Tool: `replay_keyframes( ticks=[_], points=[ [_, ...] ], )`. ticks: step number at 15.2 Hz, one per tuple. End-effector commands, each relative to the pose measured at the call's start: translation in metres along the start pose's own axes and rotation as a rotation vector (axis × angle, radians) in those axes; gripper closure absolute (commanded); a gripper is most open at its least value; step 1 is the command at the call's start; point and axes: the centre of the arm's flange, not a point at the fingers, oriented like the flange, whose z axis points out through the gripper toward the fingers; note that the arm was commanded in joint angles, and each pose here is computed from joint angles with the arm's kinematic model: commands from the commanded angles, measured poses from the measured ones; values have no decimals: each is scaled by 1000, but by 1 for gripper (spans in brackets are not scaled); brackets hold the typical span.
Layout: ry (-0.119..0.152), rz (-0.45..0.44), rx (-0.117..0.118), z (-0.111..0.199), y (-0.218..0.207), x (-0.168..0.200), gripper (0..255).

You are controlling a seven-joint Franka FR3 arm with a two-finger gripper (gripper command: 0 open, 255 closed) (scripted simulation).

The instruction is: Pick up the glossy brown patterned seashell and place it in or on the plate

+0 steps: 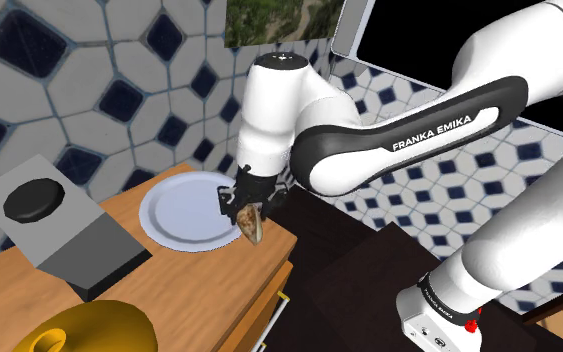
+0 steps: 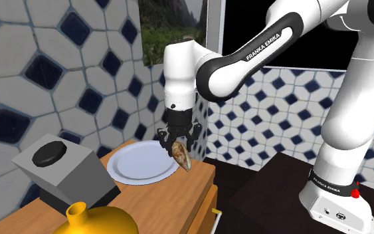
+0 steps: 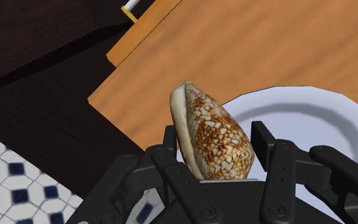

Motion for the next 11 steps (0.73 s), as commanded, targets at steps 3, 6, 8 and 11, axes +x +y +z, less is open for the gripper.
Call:
replay_keyframes(
  ticks=[3, 6, 8, 11],
  points=[
    [2, 1, 0, 4, -36, 40, 255],
    [2, 1, 0, 6, -61, 70, 255],
    [2, 1, 0, 7, -79, 90, 255],
    [2, 1, 0, 14, -94, 108, 255]
  ],
)
